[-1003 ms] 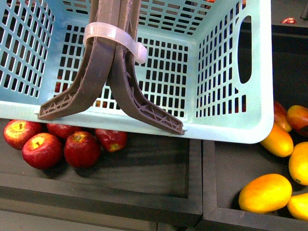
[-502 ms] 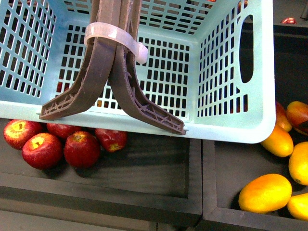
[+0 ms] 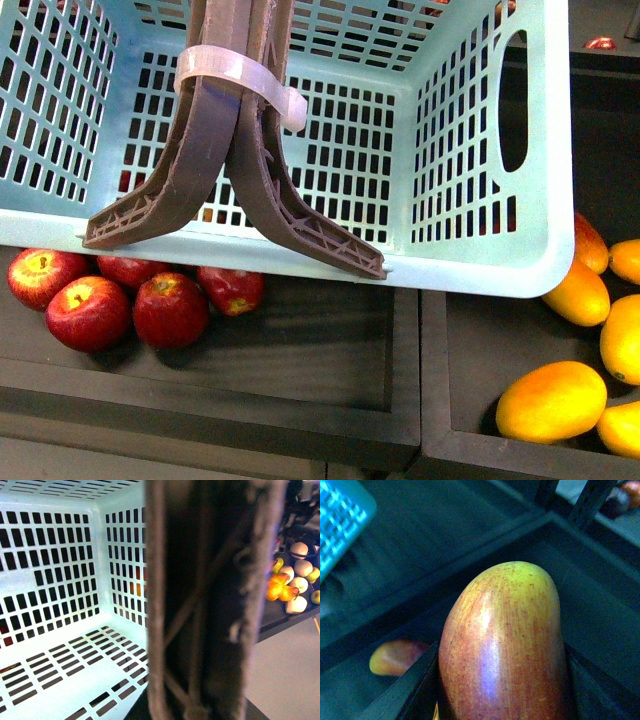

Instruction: Pick mango and avocado into basket

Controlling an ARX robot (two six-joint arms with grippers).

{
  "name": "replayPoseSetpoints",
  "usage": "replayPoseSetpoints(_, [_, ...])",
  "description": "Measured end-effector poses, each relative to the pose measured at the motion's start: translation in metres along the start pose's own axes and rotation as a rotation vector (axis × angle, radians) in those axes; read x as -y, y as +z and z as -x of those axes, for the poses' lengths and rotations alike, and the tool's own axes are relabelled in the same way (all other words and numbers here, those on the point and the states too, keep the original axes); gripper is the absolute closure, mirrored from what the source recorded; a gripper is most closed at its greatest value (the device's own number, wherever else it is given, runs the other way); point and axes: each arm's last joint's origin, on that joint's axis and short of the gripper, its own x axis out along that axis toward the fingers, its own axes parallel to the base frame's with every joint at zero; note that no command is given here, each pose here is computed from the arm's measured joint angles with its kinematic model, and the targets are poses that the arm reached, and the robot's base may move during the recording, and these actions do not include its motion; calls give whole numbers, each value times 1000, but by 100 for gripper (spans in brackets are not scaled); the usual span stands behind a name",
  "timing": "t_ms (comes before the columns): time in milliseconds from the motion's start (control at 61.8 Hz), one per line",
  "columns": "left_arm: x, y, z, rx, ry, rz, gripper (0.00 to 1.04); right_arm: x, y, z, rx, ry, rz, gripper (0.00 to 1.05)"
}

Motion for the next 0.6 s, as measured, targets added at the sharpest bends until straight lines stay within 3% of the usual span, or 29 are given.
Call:
replayPoseSetpoints(259, [0,0,0,0,0,0,99,-36,66,26,196,76,24,43])
replayPoseSetpoints(599, [0,0,0,0,0,0,99,-96,90,25,279,192,35,43])
